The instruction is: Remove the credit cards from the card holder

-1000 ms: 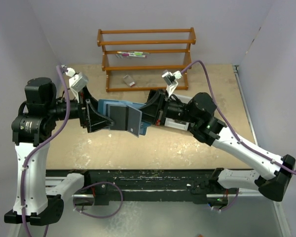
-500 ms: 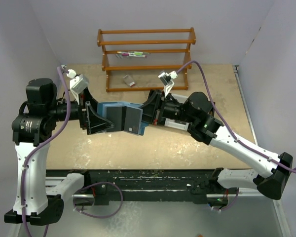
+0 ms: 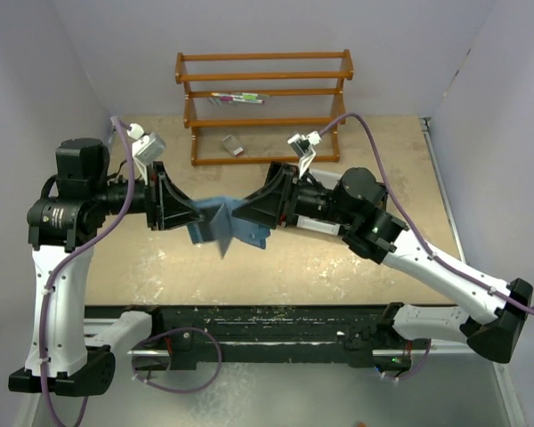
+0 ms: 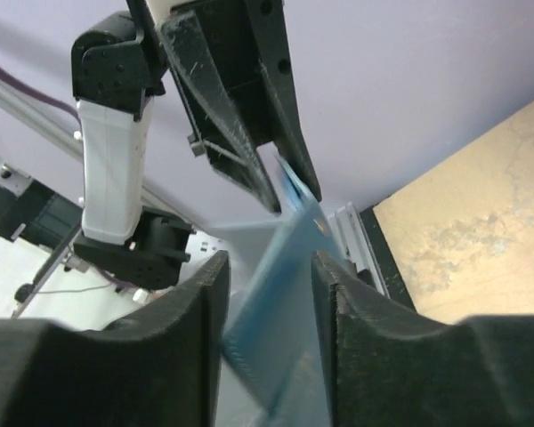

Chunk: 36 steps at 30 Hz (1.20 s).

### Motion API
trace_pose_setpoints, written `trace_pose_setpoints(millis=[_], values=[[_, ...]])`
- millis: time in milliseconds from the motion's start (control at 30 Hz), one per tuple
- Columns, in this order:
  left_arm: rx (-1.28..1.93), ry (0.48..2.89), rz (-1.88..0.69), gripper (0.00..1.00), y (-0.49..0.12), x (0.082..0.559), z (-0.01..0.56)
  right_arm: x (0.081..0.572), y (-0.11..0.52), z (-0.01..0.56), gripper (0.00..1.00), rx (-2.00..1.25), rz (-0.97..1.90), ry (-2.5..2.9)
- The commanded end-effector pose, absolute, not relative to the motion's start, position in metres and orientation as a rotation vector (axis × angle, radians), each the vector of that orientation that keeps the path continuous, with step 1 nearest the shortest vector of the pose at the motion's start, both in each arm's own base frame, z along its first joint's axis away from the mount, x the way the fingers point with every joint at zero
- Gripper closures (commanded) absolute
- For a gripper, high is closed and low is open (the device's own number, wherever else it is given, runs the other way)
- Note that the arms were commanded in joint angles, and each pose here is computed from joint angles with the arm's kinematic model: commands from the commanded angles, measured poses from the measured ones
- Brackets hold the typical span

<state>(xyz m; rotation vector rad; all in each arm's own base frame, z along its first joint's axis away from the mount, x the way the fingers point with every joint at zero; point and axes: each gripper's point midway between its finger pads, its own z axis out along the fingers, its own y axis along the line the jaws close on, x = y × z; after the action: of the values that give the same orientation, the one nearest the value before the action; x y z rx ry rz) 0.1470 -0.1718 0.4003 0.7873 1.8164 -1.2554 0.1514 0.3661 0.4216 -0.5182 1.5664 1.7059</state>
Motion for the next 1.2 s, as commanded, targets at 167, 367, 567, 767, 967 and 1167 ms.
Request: trace_pose_setpoints(millis=[167,367,567,767,967,1167], values=[[0.822,1.787,-1.202,0.75,-0.17,0.143,0.414,0.151,0.325,0.432,0.25,-0.472,1.556,1.556],[0.813,1.838,-1.048,0.8,-0.159,0.163,0.384,0.168,0.332,0.39,0.28,-0.421,1.484,1.691],[0.884,1.966,-0.695,0.56,-0.125,0.2,0.325,0.19,0.335,0.315,0.09,-0.416,1.254,1.828],[0.883,2.085,-0.535,0.38,-0.102,0.218,0.293,0.168,0.363,0.238,0.0,-0.65,0.948,1.879],[0.797,2.228,-0.433,0.26,-0.084,0.238,0.259,0.129,0.419,0.186,0.01,-1.011,0.585,1.803],[0.778,2.269,-0.397,0.2,-0.077,0.24,0.248,0.107,0.453,0.143,0.0,-1.223,0.349,1.736]])
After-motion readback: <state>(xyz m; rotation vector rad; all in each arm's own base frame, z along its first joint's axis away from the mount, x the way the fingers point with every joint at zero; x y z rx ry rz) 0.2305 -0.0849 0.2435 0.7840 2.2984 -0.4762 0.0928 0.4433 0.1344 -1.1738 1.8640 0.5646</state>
